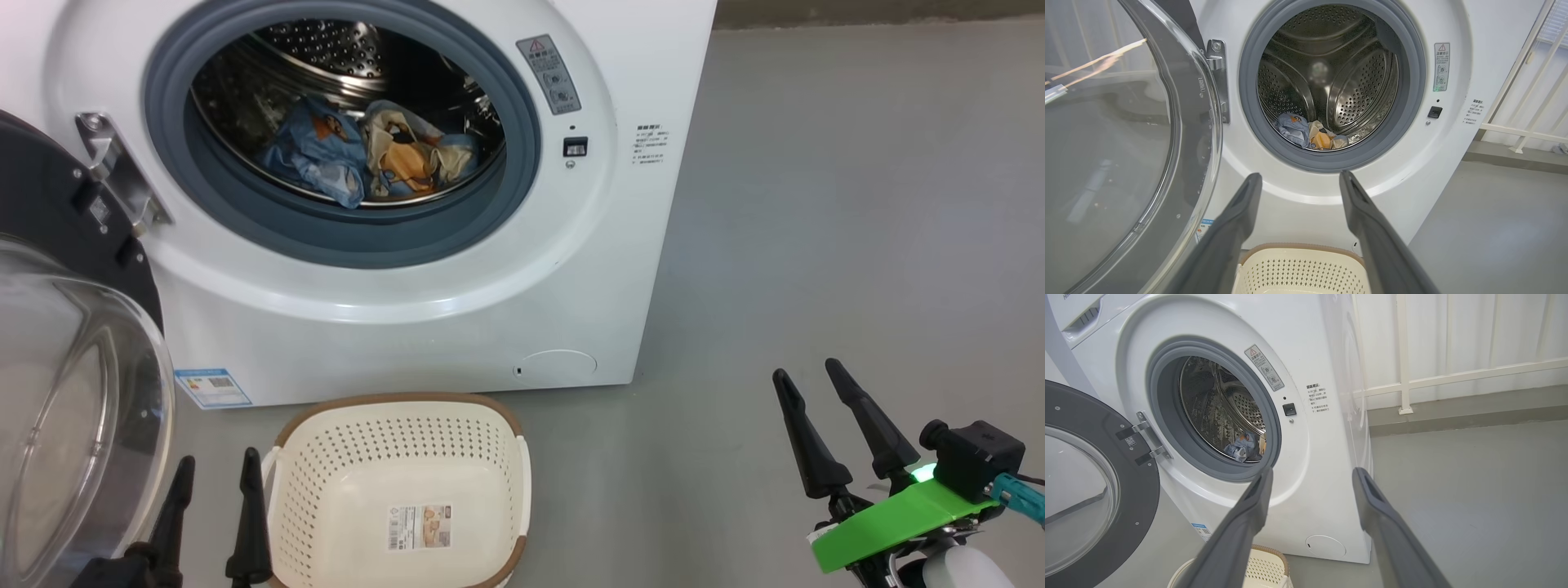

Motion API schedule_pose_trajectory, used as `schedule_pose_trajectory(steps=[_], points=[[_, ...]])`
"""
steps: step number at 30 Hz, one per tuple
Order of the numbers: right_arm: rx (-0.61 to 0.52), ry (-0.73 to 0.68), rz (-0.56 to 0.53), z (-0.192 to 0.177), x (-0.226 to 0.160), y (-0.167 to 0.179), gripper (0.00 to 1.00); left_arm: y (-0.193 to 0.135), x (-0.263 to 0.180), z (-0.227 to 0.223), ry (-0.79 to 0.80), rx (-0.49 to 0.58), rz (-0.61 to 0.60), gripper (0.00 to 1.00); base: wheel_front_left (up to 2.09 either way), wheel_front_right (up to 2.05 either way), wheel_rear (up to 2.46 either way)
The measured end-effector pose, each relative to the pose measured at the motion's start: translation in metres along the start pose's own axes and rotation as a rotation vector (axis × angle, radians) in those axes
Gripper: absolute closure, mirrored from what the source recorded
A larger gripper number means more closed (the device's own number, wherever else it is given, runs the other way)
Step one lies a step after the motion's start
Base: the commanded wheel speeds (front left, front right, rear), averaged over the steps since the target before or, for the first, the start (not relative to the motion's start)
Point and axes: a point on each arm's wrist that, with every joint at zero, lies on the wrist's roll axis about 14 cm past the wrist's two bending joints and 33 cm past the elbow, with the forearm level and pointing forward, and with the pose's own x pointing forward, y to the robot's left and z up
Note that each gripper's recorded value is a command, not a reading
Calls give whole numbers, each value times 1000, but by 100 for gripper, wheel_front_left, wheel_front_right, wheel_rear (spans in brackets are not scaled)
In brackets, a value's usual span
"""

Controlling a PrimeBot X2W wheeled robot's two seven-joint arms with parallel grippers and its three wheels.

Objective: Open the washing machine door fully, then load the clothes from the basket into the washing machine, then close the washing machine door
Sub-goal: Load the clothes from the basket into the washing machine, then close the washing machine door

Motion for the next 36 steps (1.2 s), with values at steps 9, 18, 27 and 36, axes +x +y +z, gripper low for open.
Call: schedule_pose_trajectory(steps=[9, 18, 27, 36], points=[[-20, 5, 2, 2, -3, -3, 0, 1, -2, 4, -17, 2, -4, 0, 0, 0, 0], [-21, 11, 1, 0, -3, -3, 0, 1, -2, 1, -12, 10, -1, 0, 0, 0, 0], [-18, 19, 4, -3, -1, -3, 0, 5, -3, -1, -7, 9, 7, 0, 0, 0, 0], [-18, 15, 1, -2, -2, -3, 0, 5, -2, 0, -10, 8, 2, 0, 0, 0, 0]])
